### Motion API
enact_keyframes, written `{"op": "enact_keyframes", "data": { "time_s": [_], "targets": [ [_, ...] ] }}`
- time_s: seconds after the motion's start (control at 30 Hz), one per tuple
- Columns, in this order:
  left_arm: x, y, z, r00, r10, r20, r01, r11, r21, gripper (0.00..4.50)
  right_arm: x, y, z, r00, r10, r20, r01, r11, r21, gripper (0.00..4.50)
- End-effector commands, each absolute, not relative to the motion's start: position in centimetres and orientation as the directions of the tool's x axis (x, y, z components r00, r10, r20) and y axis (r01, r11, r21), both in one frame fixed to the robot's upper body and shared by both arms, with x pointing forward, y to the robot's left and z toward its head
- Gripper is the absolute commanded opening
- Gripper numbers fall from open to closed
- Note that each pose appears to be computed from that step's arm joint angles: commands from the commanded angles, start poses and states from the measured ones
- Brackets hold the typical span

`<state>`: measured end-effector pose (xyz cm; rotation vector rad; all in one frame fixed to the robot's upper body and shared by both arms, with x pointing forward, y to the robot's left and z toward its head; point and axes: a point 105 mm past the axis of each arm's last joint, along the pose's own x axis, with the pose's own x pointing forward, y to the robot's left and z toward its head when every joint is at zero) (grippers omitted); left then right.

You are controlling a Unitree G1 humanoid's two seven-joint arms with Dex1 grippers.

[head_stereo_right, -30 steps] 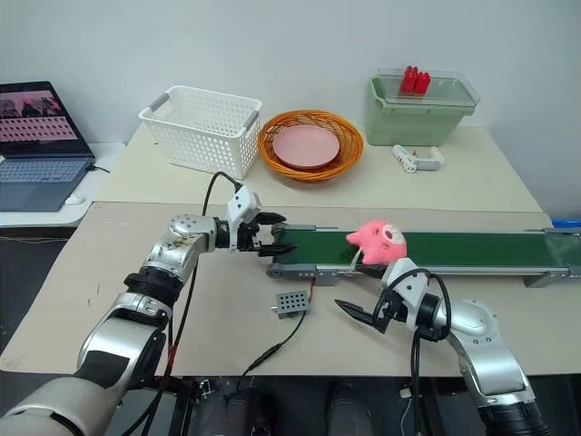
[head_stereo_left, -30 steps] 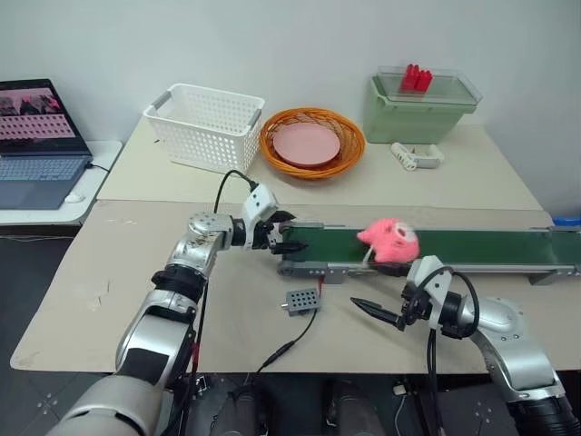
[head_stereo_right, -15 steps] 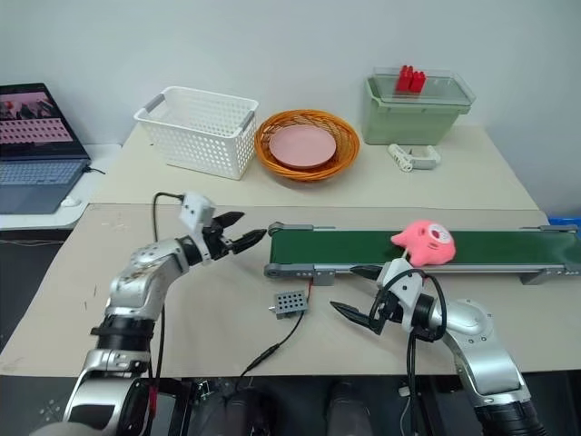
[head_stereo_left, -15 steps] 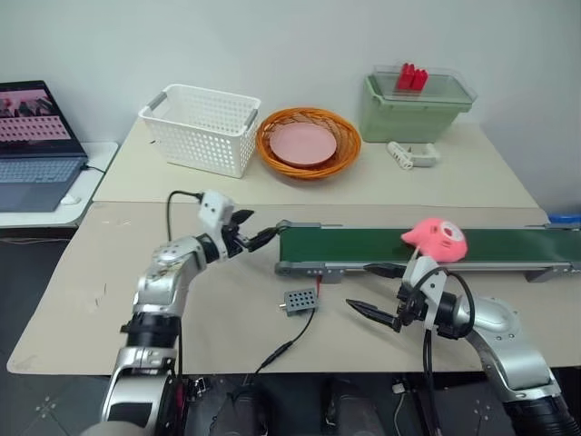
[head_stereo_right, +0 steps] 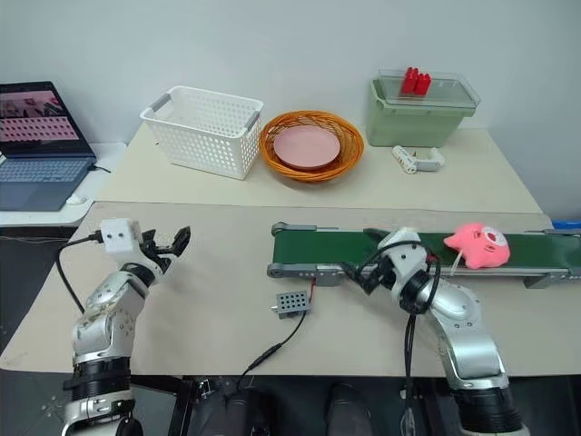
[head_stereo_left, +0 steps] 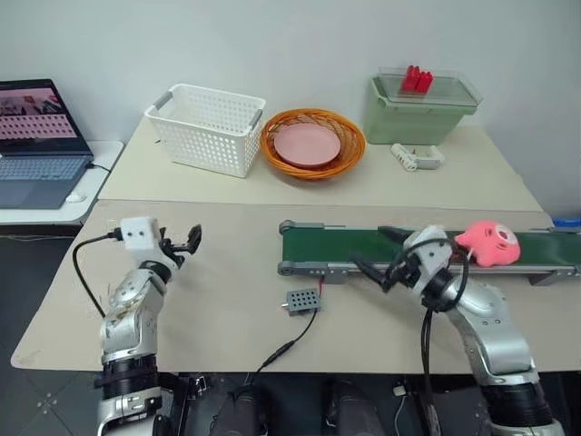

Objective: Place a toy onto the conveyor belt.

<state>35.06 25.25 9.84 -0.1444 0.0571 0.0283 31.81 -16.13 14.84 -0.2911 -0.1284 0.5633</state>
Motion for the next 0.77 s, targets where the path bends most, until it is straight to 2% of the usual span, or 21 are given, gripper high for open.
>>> {"op": "enact_keyframes", "data": {
  "time_s": [0.03,0.17,0.33,0.77],
  "targets": [
    [34.8,25.9,11.6,0.995,0.090,0.033,-0.086,0.990,-0.116,4.48,32.6,-17.5,17.1,0.893,0.426,0.144,-0.373,0.880,-0.294,4.50],
    [34.4,26.9,11.2,0.989,0.138,0.049,-0.131,0.984,-0.122,4.48,33.2,-19.6,16.2,0.950,0.253,0.182,-0.219,0.957,-0.189,4.50],
    [34.4,27.2,11.1,0.985,0.160,0.062,-0.151,0.980,-0.128,4.48,32.9,-21.1,14.5,0.969,0.179,0.172,-0.169,0.983,-0.074,4.50],
    [34.8,26.4,11.7,0.987,0.126,0.098,-0.112,0.984,-0.140,4.48,33.0,-20.5,13.5,0.962,0.199,0.187,-0.187,0.979,-0.078,4.50]
  ]
}}
